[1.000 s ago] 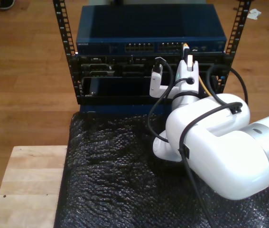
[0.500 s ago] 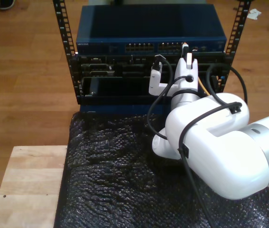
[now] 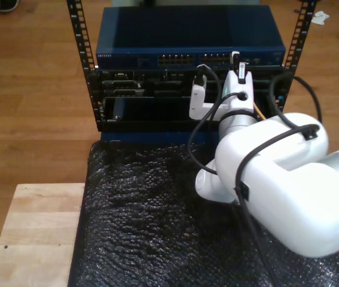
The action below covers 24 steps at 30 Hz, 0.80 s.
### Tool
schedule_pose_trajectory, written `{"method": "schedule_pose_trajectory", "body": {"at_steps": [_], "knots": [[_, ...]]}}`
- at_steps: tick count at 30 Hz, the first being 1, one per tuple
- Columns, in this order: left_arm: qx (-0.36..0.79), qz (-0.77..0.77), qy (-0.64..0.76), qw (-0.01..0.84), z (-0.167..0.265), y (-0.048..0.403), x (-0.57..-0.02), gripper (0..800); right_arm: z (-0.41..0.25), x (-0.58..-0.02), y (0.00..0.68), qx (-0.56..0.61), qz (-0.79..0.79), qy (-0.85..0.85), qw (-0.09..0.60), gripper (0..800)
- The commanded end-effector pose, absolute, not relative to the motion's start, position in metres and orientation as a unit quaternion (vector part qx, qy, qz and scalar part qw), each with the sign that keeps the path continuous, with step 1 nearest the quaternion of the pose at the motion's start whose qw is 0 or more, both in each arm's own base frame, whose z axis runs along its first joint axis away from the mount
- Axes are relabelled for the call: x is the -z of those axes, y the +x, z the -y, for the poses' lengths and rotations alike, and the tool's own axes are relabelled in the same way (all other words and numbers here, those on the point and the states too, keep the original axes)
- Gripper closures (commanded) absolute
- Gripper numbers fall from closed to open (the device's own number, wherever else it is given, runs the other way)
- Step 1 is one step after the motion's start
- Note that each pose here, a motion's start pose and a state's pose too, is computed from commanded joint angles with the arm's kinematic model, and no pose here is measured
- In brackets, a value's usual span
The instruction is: Grab the cable and plug it in
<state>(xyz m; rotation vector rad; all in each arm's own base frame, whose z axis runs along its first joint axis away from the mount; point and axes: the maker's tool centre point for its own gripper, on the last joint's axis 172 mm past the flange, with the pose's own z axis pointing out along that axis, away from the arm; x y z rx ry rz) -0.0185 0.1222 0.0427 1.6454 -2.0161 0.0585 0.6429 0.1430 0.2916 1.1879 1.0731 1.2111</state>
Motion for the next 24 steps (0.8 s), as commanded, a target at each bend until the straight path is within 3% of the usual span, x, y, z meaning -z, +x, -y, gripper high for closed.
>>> {"method": "schedule_pose_trajectory", "body": {"at_steps": [14, 24], "knots": [[-0.022, 0.746, 0.61, 0.266, -0.122, -0.018, -0.043, 0, -0.128, -0.302, 0.611, -0.472, -0.52, 0.554, 0.448, 295], [-0.022, 0.746, 0.61, 0.266, -0.122, -0.018, -0.043, 0, -0.047, -0.318, 0.589, -0.404, -0.565, 0.599, 0.398, 203]]}}
